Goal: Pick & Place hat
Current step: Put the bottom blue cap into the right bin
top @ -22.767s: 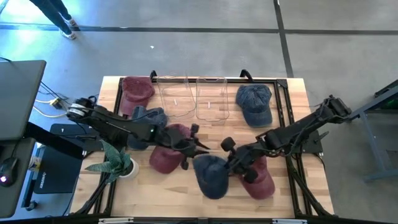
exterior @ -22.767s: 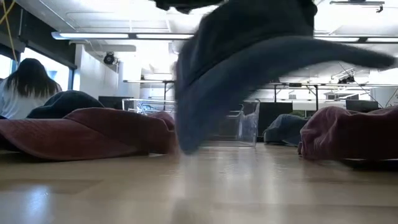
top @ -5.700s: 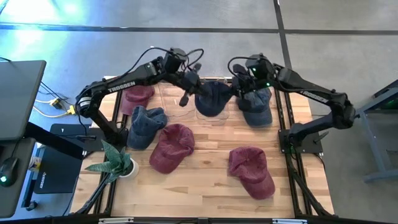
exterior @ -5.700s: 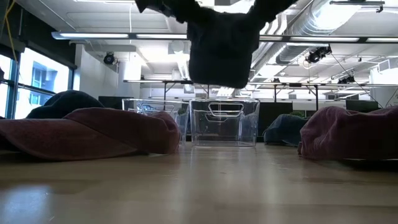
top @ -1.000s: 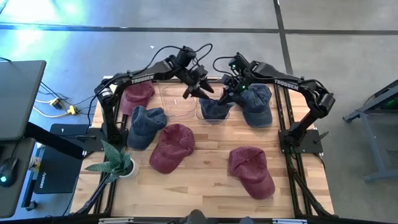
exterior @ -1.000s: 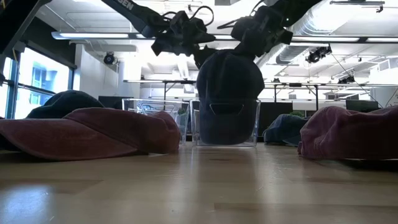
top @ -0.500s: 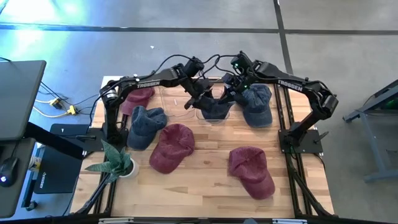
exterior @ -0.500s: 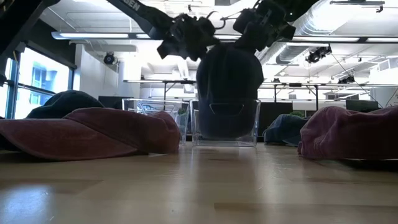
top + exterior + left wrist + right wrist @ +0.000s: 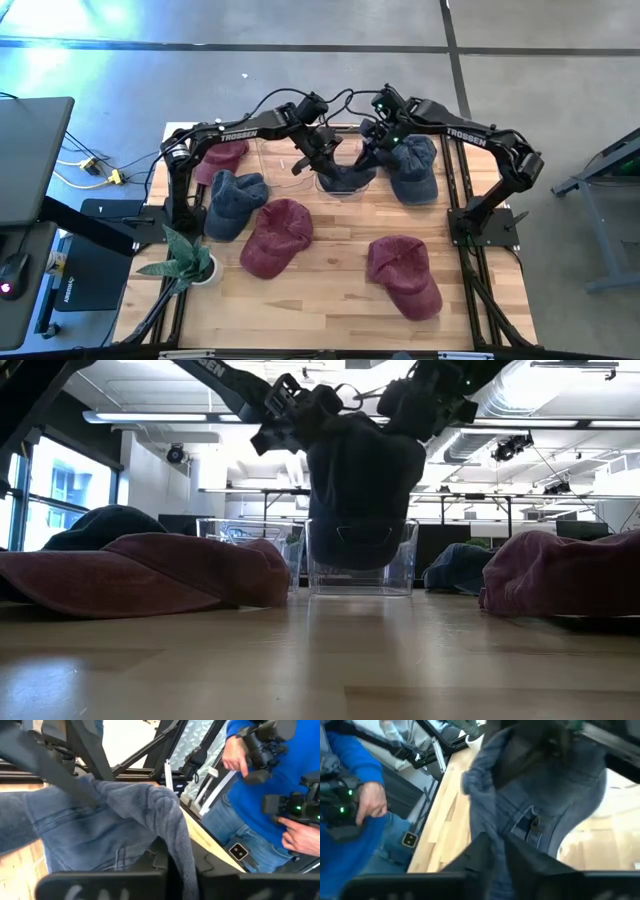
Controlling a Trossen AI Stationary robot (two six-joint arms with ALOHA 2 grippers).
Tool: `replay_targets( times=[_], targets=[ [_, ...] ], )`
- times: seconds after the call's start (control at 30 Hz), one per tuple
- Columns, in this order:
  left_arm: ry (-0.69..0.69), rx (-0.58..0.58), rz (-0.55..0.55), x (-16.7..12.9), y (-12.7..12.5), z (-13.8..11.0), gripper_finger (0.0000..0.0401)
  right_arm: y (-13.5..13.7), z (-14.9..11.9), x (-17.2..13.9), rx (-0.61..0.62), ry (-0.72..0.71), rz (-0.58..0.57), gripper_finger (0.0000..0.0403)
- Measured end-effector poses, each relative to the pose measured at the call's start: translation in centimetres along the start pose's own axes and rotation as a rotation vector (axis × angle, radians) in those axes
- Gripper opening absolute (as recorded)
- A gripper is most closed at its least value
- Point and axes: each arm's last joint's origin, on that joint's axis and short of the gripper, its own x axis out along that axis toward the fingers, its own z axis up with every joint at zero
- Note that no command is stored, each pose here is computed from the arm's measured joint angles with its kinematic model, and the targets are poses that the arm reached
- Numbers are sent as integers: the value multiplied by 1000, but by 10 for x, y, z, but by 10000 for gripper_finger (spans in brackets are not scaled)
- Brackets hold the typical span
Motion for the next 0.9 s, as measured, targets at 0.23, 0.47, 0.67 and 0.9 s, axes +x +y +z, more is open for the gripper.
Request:
replay_targets(
  times=[0.23, 0.47, 0.67, 0.9],
  targets=[
    [17, -2, 87, -8, 5, -1, 26, 6, -7, 6, -3, 62, 31, 227],
    [18, -10, 158, -22, 12, -3, 27, 15, -7, 22, -66, 143, -69, 245],
    [10, -50, 171, -29, 14, -4, 27, 15, -7, 23, -31, 147, -89, 93],
    [-15, -154, 118, -34, 13, -6, 66, 12, -7, 19, -39, 139, -97, 26]
  ],
)
